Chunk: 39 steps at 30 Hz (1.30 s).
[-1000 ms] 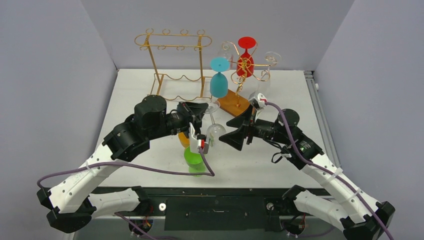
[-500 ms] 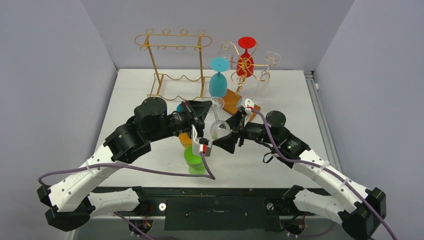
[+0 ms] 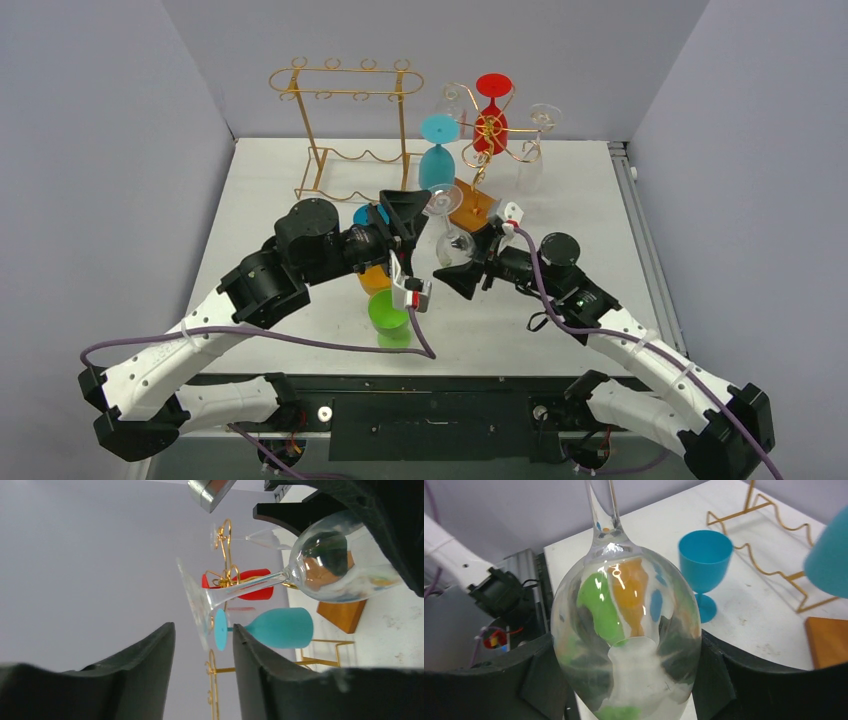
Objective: Place the wine glass upside down on the wine glass rack
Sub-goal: Turn the wine glass upside down at the wine rack.
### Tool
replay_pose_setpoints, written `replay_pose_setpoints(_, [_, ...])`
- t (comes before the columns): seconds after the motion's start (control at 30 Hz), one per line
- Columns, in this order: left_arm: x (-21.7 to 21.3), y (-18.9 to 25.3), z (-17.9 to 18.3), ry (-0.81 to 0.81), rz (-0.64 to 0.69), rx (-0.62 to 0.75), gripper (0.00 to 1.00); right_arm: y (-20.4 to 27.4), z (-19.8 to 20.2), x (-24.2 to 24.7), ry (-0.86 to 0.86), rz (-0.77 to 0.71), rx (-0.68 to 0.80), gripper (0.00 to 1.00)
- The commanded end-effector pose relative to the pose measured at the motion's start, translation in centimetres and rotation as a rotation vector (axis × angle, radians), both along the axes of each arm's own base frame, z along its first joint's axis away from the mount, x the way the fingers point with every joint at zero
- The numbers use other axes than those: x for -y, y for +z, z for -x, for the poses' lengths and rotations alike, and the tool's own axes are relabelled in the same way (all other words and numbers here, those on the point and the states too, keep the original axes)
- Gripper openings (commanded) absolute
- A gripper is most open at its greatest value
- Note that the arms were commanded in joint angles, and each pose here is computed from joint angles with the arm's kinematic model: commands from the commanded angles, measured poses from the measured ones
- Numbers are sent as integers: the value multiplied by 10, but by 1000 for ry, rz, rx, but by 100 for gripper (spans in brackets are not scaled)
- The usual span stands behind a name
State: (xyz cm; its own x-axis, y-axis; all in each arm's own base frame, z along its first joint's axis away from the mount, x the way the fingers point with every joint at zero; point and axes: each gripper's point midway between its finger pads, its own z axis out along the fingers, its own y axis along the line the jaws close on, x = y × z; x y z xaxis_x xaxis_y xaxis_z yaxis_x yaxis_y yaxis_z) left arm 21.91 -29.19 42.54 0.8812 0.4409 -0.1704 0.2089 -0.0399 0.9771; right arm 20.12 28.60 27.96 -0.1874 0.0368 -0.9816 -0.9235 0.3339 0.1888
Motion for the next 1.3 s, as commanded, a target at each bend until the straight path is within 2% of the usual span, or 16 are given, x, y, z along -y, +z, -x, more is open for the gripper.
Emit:
replay_pose_setpoints(0.0, [-1, 38, 8, -14, 122, 59, 59, 25, -39, 22, -193, -85, 133, 58])
replay_pose_setpoints(0.03, [-1, 38, 7, -12, 124, 59, 74, 27, -47, 27, -225, -108, 139, 57])
replay_pose_setpoints(0.07, [-2, 38, 7, -11, 127, 58, 82, 28, -54, 32, -258, -127, 139, 55])
replay_pose_setpoints(0.23, [-7, 36, 4, 26, 136, 6, 97, 25, -83, 51, -388, -157, 157, 55])
replay_pose_setpoints(0.37, [-15, 34, 4, 58, 158, -42, 100, 24, -100, 59, -449, -145, 178, 54])
replay_pose_setpoints(0.43, [-18, 32, 4, 74, 165, -68, 96, 23, -107, 63, -472, -144, 181, 54])
replay_pose_setpoints(0.63, [-28, 25, 5, 116, 193, -157, 96, 21, -129, 79, -540, -162, 181, 54])
replay_pose_setpoints(1.0, [-36, 20, 6, 146, 199, -201, 96, -1, -167, 90, -605, -124, 153, 55])
replay_pose_setpoints(1.27, [-37, 23, 6, 149, 209, -213, 96, 3, -191, 85, -599, -142, 156, 55])
